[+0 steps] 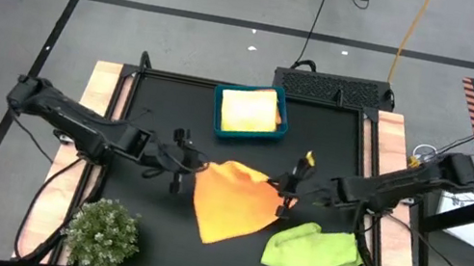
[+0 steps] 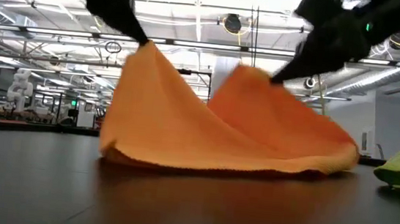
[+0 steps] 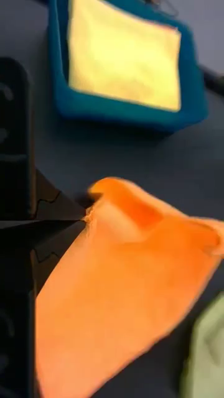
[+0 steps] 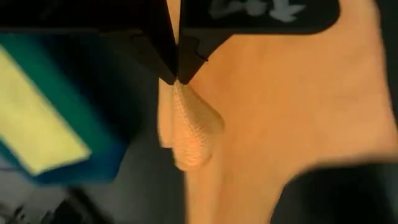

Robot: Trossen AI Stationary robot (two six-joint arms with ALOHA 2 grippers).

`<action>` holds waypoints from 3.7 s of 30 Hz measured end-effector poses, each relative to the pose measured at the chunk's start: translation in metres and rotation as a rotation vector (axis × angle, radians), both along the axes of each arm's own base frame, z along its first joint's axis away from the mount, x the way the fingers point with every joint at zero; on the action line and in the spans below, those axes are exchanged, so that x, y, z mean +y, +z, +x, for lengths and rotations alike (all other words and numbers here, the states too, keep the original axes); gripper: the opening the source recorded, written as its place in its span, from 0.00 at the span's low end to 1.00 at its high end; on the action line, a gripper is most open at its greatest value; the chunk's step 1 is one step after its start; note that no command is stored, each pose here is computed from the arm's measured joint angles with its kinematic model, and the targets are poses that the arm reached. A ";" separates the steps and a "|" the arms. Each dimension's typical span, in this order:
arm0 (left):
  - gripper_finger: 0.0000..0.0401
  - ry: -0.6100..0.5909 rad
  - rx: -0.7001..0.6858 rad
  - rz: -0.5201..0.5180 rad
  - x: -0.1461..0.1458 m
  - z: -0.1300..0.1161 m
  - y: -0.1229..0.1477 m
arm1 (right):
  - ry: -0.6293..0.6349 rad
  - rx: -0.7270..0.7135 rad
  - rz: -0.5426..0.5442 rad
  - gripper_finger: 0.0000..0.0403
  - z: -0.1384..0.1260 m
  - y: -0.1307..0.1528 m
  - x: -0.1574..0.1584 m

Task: Fold microfiber towels
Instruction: Fold the orange microfiber towel

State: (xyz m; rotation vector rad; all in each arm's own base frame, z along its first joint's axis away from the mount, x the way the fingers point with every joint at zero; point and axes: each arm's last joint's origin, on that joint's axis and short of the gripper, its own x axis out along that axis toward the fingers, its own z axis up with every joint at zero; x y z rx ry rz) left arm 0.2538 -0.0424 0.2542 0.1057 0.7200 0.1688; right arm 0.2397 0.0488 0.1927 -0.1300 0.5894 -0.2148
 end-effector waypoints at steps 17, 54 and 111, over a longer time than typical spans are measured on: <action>0.00 -0.039 -0.219 0.030 0.005 -0.082 0.065 | 0.162 -0.400 0.131 0.00 -0.032 0.068 0.028; 0.00 0.128 0.329 0.050 0.042 -0.013 -0.025 | -0.373 0.148 0.276 0.00 -0.031 -0.025 -0.026; 0.00 0.073 0.361 0.033 0.050 0.011 -0.049 | -0.410 0.124 0.134 0.02 -0.035 -0.071 -0.083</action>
